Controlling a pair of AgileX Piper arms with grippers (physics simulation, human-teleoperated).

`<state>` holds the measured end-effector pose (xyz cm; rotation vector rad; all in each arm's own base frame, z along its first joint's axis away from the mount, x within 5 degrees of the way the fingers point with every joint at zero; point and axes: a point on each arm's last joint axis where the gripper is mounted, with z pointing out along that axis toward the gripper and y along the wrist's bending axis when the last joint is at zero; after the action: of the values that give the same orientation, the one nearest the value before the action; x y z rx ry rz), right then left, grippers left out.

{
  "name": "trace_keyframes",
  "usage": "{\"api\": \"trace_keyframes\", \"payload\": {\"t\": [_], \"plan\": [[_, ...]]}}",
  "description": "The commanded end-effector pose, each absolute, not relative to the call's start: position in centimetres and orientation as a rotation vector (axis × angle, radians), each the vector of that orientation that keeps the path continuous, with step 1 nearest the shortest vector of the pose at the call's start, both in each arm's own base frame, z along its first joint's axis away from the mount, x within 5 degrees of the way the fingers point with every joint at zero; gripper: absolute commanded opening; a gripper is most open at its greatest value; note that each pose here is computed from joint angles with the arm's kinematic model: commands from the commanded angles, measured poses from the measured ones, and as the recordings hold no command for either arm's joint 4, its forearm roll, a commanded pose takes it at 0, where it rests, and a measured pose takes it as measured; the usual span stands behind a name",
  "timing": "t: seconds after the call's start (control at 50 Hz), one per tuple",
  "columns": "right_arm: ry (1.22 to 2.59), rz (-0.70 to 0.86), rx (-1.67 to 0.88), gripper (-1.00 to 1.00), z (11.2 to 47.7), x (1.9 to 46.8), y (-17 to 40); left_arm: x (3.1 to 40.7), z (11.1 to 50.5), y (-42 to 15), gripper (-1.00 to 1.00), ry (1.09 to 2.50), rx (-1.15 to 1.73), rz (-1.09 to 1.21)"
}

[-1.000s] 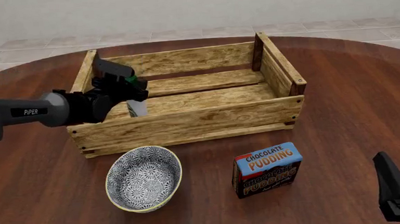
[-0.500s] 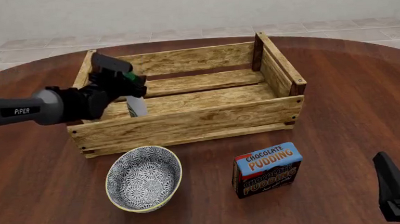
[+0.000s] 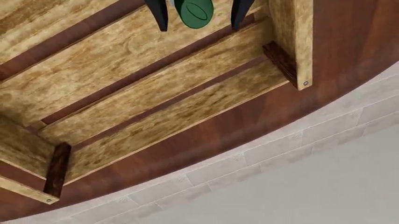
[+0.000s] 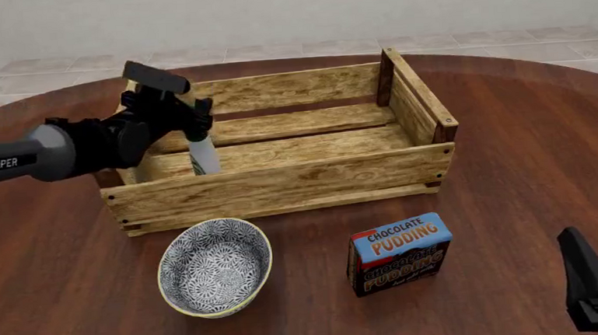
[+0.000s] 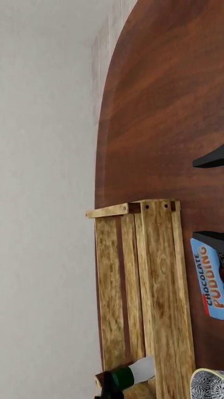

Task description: Pick up the salad dressing and put it in the tray.

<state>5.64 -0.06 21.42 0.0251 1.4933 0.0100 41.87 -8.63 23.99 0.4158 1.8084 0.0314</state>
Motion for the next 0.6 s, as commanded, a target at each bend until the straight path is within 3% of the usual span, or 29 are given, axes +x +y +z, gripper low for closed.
{"api": "trace_keyframes", "payload": {"t": [0.02,0.3,0.6], "plan": [[1.492,0.009,0.025,1.00,21.5,5.6,-0.1,41.0,26.2,-8.4,1.00,1.779,0.418,0.042],[1.490,0.004,0.021,1.00,21.5,5.6,-0.1,39.2,29.5,-7.5,1.00,1.732,0.404,0.057],[1.491,0.000,0.009,1.00,21.5,5.6,0.0,34.5,32.3,-6.8,1.00,1.652,0.413,0.073]]}}
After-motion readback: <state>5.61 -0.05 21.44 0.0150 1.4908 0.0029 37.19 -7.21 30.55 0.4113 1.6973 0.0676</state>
